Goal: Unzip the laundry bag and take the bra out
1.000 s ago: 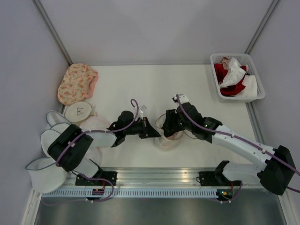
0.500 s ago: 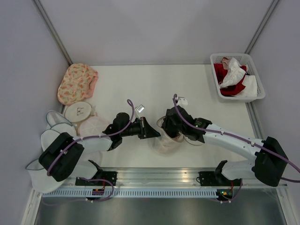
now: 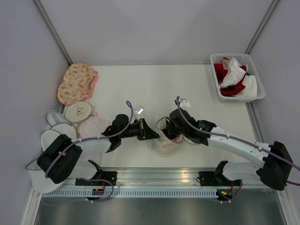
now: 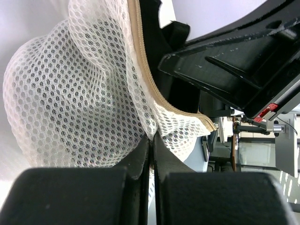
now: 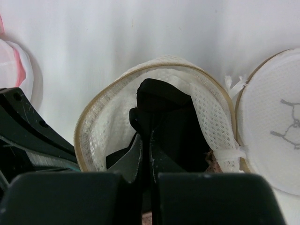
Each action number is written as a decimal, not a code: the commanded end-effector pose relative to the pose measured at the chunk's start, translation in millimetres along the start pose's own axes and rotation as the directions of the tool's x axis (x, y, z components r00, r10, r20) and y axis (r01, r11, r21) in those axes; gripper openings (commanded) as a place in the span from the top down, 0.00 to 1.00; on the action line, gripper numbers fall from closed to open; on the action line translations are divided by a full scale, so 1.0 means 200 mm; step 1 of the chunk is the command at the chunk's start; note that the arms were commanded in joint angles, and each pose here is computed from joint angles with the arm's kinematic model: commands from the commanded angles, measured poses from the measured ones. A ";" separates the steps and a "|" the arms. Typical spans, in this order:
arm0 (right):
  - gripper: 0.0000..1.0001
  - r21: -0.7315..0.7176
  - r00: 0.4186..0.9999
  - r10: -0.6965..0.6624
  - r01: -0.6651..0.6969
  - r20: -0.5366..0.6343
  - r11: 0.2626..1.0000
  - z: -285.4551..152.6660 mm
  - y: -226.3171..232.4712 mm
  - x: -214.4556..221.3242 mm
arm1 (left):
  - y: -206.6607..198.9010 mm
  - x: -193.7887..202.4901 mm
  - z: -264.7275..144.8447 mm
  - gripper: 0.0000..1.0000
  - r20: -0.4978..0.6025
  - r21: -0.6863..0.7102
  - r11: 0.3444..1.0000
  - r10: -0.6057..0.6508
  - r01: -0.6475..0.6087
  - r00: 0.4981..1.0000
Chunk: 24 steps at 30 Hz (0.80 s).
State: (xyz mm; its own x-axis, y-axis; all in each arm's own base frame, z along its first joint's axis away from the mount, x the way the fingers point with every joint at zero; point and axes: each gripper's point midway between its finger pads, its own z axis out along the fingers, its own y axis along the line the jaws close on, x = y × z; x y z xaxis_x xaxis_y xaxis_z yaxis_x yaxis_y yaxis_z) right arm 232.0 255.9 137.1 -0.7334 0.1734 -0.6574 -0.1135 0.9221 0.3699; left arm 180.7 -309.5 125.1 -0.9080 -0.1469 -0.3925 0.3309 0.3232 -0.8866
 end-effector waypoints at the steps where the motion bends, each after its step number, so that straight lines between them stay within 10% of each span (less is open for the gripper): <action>1: 1.00 0.104 0.998 -0.033 0.027 0.057 0.994 -0.09 -0.15 -0.05 | -0.05 -0.01 -0.01 0.98 0.014 0.036 0.998 0.041 -0.041 0.999; 24: 1.00 -0.185 0.907 0.025 0.059 0.420 0.981 -0.72 0.14 -0.69 | 0.22 0.13 0.01 0.98 -0.044 -0.086 0.996 -0.025 0.021 0.999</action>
State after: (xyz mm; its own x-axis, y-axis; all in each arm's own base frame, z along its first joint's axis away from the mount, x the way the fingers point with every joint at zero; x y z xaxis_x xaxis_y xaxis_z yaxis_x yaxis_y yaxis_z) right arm 236.3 206.5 286.4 -0.4754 0.2416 -0.8459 -0.1938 0.9091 0.3686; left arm 168.6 -298.0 74.4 -0.9396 -0.1307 -0.3164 0.2394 0.4098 -0.8802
